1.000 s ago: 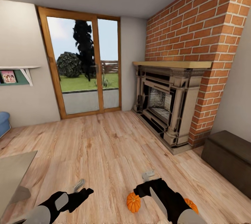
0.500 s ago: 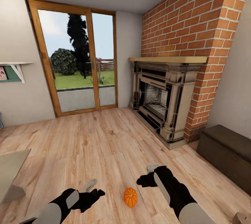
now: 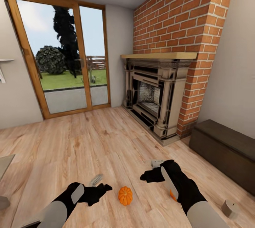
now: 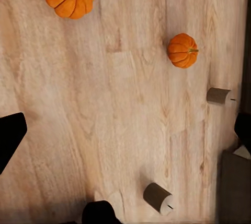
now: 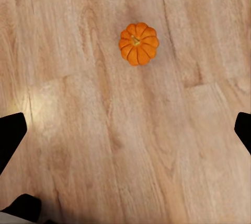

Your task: Place each of the two pumpkins and all three candles from the living room inside a cabinet in the living room (use any cabinet), then make sure every cabinet is closed, and position the cauldron so it is next to a table in the living room.

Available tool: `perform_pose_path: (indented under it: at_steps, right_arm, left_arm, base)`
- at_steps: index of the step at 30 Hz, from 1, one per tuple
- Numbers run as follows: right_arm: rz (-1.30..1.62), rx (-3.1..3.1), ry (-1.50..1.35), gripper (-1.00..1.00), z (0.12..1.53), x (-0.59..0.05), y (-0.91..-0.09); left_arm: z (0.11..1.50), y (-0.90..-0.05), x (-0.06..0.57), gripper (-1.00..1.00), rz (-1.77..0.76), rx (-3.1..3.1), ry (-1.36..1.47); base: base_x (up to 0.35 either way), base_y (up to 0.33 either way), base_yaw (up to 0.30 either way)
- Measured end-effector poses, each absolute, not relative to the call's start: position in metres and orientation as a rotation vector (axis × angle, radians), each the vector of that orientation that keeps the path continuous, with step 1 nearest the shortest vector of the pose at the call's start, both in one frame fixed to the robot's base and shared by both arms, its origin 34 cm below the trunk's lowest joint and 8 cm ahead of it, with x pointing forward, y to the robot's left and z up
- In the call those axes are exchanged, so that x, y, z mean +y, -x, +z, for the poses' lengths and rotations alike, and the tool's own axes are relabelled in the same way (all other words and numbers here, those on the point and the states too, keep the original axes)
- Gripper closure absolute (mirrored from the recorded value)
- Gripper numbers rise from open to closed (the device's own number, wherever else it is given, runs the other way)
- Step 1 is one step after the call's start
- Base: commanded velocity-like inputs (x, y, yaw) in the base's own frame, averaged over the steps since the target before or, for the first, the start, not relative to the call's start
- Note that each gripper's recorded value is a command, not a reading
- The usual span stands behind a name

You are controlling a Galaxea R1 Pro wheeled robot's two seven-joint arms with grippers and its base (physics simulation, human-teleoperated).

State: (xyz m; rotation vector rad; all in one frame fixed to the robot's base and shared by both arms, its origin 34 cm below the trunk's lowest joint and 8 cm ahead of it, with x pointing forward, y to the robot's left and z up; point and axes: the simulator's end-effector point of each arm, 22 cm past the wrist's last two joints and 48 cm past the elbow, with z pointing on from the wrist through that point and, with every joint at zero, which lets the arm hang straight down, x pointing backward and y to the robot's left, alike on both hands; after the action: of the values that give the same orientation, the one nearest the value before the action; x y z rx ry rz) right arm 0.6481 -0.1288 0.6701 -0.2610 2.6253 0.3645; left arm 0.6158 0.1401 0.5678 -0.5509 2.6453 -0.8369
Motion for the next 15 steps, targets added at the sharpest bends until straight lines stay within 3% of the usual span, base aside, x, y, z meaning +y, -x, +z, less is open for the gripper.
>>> perform_pose_path:
  at_steps: [8,15]
  right_arm:
    - [0.387,2.6,0.274,-1.0,0.671,-0.132,-0.652]
    - [0.397,2.613,0.252,-1.0,0.663,-0.137,-0.65]
  left_arm:
    - [0.575,-0.63,0.125,-1.0,-0.985,2.573,0.515]
    - [0.571,-0.639,0.126,-1.0,-0.992,2.552,0.502]
  base:
    - [0.0,0.0,-0.175]
    - [0.0,0.0,-0.03]
